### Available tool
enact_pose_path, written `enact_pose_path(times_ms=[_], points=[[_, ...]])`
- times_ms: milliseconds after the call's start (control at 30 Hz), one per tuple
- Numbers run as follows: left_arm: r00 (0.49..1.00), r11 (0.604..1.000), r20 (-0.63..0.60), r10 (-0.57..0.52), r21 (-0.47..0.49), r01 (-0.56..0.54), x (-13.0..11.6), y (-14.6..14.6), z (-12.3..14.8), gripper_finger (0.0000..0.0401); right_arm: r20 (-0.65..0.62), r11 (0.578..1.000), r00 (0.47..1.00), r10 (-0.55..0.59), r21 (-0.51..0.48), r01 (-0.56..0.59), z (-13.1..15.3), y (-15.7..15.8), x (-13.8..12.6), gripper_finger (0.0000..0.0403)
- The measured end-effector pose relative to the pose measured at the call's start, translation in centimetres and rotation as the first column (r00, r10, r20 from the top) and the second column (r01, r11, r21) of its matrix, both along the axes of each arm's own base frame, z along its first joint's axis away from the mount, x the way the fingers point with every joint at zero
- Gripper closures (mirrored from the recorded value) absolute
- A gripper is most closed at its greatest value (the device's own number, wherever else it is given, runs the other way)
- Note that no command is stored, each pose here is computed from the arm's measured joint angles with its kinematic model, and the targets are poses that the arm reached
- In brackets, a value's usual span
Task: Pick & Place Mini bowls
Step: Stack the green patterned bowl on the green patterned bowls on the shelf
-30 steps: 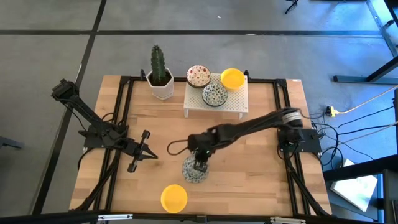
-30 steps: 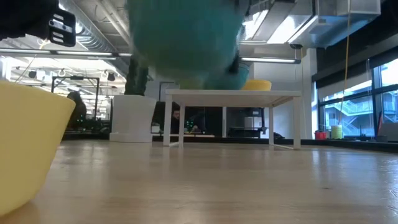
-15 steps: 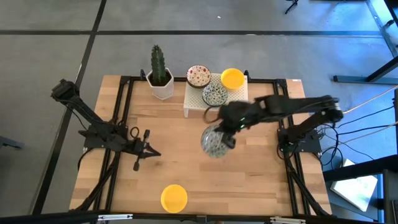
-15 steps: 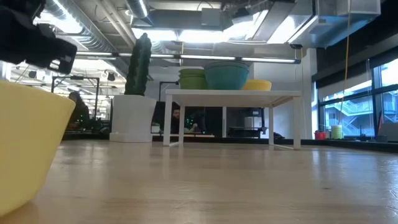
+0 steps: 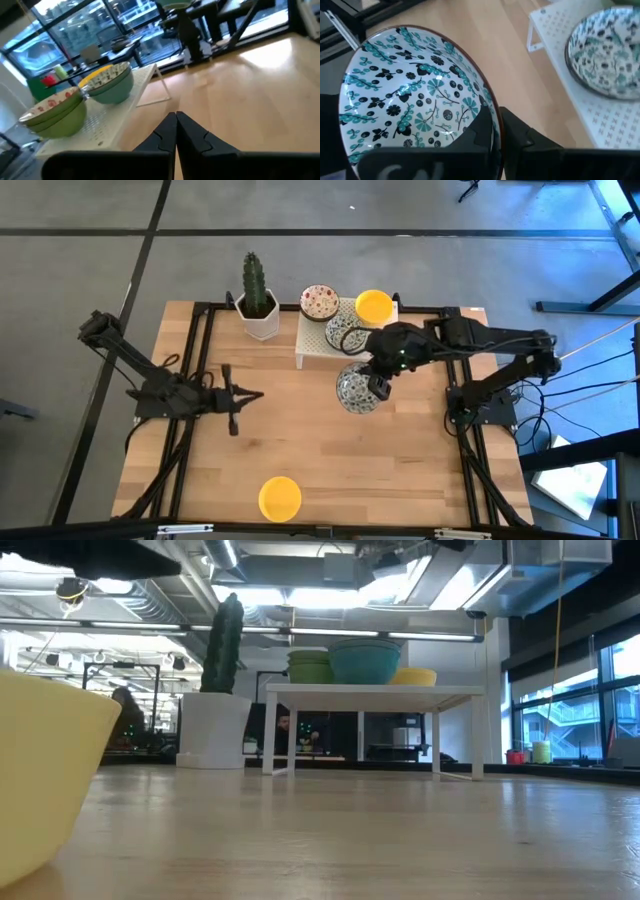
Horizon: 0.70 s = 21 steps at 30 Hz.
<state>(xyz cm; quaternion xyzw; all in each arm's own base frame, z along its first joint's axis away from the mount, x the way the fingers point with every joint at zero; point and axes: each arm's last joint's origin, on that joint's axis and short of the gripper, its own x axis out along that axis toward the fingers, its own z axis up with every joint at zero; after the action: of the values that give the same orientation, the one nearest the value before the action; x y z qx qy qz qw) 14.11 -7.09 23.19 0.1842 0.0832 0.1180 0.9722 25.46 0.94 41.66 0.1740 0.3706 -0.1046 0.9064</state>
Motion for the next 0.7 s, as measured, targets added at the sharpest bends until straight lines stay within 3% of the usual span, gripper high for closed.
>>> enact_pose_path(times_ms=[167,367,700], points=[[0.999,0.999,-0.041,0.005,0.054,-0.002,-0.1,0.1,-0.3,0.0394,-0.033,0.998,0.998,-0.051,0.03,0.052,-0.2,-0.6,-0.3,0.0386],[0.997,0.998,-0.059,-0.043,0.047,0.046,-0.1,-0.1,-0.5,0.0393,-0.055,0.988,0.99,-0.127,0.076,0.131,-0.7,-3.3,0.2,0.0386],[0.995,0.997,-0.065,-0.076,-0.02,0.074,-0.1,-0.2,-0.7,0.0393,-0.061,0.991,0.993,-0.101,0.082,0.106,-0.8,-4.1,0.4,0.0386]])
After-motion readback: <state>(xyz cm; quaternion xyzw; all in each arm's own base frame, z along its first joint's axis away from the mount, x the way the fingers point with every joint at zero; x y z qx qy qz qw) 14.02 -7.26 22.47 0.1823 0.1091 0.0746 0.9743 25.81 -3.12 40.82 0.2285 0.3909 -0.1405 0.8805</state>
